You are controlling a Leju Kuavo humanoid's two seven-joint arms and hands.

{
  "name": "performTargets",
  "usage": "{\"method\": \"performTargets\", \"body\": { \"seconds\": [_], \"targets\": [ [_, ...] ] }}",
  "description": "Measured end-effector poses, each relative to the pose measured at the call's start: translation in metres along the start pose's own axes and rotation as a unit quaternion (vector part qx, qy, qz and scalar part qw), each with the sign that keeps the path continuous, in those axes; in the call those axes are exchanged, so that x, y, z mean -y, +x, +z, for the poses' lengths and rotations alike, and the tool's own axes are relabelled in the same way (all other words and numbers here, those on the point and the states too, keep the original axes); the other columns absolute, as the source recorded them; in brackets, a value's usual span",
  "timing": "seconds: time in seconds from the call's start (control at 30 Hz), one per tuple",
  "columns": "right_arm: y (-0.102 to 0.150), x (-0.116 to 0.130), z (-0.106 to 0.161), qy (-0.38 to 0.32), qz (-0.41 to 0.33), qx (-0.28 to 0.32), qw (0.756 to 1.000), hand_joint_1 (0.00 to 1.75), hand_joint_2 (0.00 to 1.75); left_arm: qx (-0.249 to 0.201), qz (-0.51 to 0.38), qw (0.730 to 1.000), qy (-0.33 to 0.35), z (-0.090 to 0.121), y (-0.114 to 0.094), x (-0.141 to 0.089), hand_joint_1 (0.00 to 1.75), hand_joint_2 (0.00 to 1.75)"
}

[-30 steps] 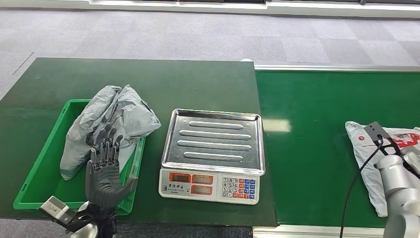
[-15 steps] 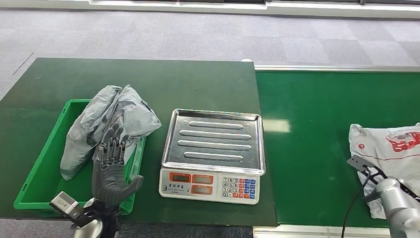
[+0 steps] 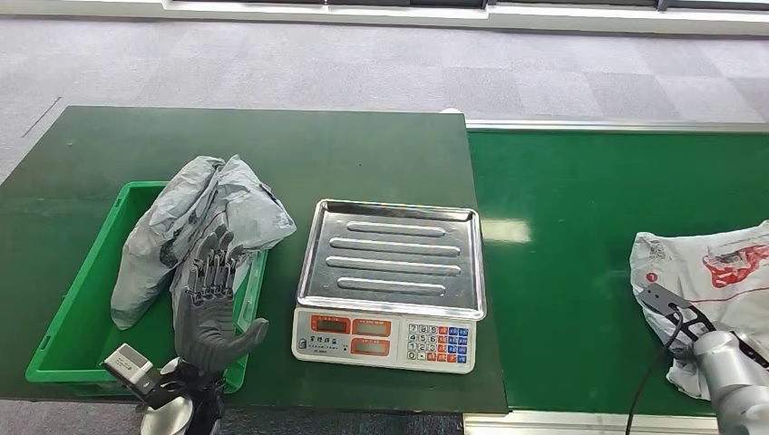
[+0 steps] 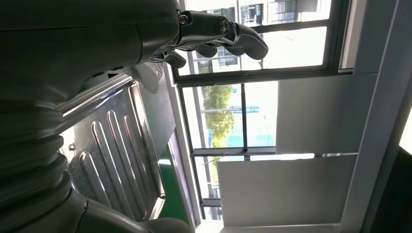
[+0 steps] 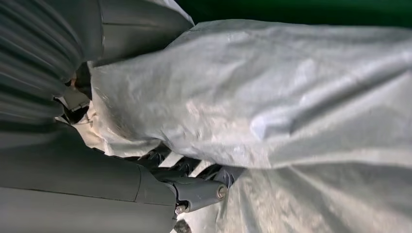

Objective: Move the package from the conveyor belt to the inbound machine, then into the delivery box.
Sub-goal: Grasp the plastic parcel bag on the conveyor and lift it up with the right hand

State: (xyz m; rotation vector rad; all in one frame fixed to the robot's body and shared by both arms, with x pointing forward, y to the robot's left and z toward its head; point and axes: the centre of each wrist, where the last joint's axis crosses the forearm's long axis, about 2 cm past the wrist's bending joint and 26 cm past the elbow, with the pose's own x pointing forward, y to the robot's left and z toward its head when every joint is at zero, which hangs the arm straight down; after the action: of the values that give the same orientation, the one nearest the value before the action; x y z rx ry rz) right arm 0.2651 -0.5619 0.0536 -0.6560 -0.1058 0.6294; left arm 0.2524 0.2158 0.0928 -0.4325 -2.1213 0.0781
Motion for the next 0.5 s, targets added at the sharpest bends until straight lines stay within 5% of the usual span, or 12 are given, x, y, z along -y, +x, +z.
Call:
{"method": "performTargets", "body": {
  "seconds": [0.5],
  "targets": [
    [0.029, 0.017, 0.010, -0.139, -0.008, 0.123, 0.983, 1.75, 1.75, 0.003, -0.007, 1.000, 0.007, 0.004, 0.006, 0.000, 0.00, 1.75]
  ]
}}
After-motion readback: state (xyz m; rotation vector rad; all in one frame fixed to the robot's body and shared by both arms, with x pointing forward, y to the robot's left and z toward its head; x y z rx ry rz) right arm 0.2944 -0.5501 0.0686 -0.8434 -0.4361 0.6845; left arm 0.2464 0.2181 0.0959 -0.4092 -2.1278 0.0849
